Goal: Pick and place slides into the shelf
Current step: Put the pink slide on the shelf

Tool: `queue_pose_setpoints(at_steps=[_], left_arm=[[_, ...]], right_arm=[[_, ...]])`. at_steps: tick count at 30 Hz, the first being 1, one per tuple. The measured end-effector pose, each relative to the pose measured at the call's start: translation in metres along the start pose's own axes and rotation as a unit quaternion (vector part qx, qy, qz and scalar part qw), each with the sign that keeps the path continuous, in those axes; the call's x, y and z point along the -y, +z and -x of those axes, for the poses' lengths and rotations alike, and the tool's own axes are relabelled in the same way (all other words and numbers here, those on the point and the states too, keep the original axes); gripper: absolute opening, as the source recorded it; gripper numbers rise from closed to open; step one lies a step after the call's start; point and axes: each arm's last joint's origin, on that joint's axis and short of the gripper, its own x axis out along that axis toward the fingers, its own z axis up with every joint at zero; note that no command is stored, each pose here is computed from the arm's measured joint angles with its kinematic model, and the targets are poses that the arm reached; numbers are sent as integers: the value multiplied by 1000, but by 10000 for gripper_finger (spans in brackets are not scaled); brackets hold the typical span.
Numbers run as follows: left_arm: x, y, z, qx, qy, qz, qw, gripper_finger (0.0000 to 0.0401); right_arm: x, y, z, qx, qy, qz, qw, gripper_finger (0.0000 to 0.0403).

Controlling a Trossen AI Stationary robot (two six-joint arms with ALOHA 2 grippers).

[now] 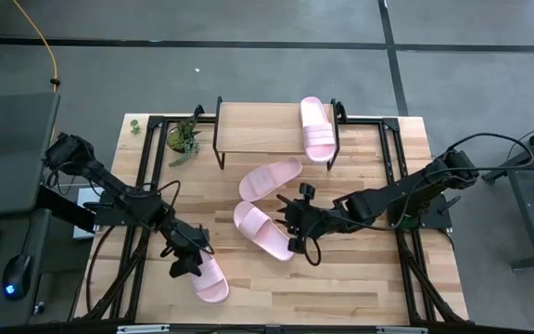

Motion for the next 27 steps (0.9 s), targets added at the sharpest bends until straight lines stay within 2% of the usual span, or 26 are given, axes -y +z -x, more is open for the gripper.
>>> queue_pose_setpoints(at_steps=[27], left_arm=[[-1,1,-2,18,18,-18,1000,166]], right_arm=[[-1,0,1,2,2,-2,1000,106]])
